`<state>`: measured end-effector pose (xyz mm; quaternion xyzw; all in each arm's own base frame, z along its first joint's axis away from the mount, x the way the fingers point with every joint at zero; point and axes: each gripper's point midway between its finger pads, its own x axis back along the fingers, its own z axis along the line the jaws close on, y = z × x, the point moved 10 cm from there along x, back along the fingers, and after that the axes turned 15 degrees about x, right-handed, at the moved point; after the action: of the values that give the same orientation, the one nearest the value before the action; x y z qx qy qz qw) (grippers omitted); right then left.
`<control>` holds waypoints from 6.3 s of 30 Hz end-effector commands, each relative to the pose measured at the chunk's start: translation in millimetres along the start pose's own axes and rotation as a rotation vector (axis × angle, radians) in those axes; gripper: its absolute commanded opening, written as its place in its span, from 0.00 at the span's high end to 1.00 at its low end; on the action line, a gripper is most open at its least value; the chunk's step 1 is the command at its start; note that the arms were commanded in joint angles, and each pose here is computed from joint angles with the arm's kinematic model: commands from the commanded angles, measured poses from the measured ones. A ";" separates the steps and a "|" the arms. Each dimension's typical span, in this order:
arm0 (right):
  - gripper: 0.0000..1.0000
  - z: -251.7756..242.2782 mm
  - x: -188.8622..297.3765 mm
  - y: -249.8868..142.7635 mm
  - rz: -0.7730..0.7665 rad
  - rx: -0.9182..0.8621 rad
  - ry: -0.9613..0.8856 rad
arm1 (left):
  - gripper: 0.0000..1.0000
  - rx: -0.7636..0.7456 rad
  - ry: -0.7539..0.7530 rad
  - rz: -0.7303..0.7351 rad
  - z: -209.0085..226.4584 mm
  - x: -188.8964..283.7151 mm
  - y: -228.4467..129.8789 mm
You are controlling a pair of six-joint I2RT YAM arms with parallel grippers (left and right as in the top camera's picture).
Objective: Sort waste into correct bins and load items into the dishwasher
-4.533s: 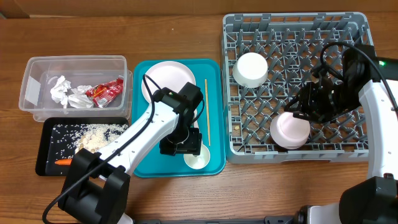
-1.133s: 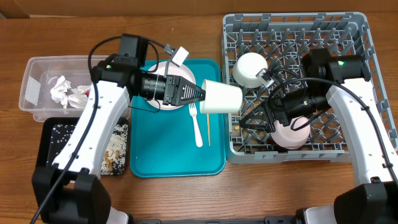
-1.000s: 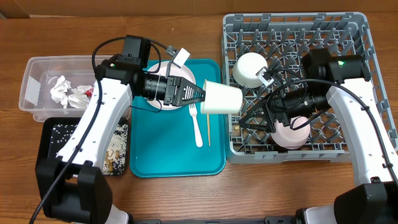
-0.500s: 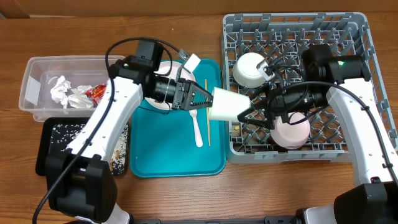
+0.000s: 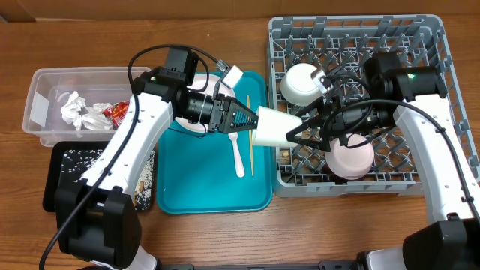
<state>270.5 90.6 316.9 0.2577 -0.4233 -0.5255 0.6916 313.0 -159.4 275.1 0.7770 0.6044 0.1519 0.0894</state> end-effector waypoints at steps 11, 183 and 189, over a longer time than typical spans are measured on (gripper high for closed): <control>0.23 8.3 -1.4 9.3 -0.072 0.047 0.045 | 0.96 -0.045 -0.020 0.001 -0.7 -1.8 1.6; 0.67 -96.3 12.2 -49.2 0.367 -0.684 -1.106 | 0.56 0.283 0.545 -0.043 40.3 35.4 -12.2; 0.67 -95.9 12.0 -49.6 0.371 -0.687 -1.105 | 0.56 0.283 0.545 -0.043 40.4 35.4 -12.2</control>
<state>330.9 51.2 250.5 -0.3532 -0.5838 -0.5638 0.4654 323.3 -121.0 238.9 0.7004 0.6368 0.2698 -0.1766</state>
